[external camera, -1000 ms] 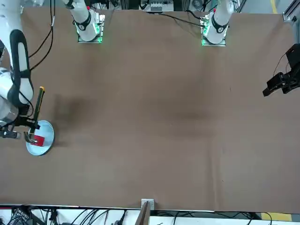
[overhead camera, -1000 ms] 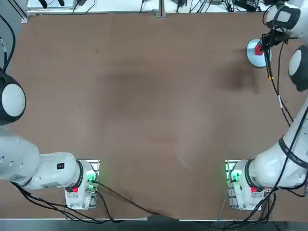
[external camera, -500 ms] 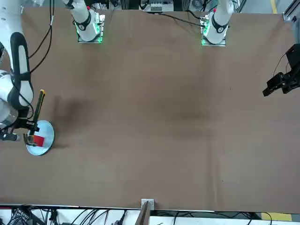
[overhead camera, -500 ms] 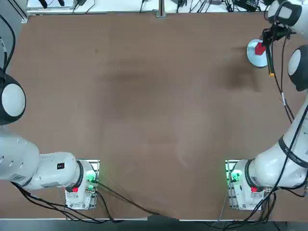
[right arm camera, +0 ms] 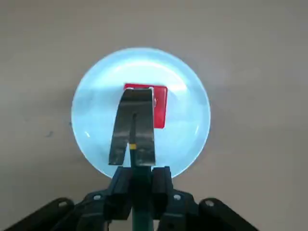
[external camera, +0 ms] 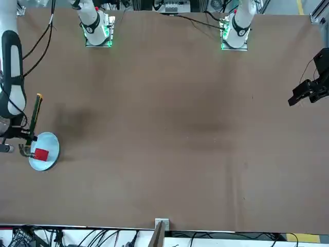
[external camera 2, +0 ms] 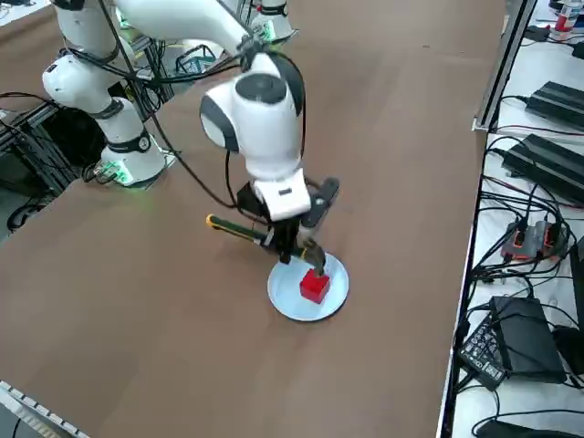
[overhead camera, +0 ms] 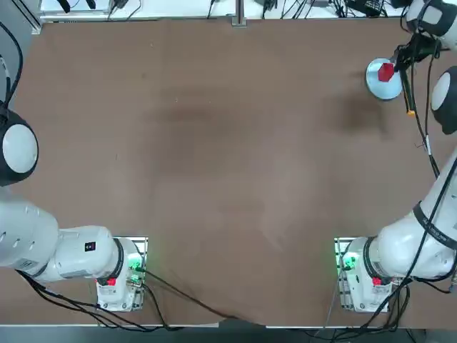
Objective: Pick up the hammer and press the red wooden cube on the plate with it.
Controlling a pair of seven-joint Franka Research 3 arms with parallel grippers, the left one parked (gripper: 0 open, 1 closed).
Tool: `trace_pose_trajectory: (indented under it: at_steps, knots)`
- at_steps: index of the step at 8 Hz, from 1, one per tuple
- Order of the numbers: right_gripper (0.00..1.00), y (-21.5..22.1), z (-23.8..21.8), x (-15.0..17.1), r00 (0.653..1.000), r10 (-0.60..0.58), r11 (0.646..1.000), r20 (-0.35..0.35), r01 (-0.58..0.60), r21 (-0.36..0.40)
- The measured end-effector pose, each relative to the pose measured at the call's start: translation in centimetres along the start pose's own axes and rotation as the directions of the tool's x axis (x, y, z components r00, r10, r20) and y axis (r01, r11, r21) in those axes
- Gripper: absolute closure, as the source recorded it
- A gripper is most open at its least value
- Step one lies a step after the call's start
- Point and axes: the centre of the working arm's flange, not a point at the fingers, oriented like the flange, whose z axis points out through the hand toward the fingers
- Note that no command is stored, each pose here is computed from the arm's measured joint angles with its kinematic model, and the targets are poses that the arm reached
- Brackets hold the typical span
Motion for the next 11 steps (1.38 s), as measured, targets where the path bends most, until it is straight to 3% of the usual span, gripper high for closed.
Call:
trace_pose_trajectory:
  at_steps: [2, 6, 10, 11]
  knots:
    - [0.79, -0.5, 1.8, 0.3, 1.0, 0.0, 1.0, 0.005, 0.0, 0.01]
    - [0.79, -1.4, -3.6, 1.3, 0.999, -0.033, 0.999, -0.037, 0.034, 0.019]
    - [0.79, -0.9, 1.8, 0.8, 0.999, -0.024, 0.999, 0.035, 0.023, 0.027]
    - [0.79, -1.1, 1.5, 1.1, 0.999, -0.029, 0.999, 0.026, 0.028, 0.024]
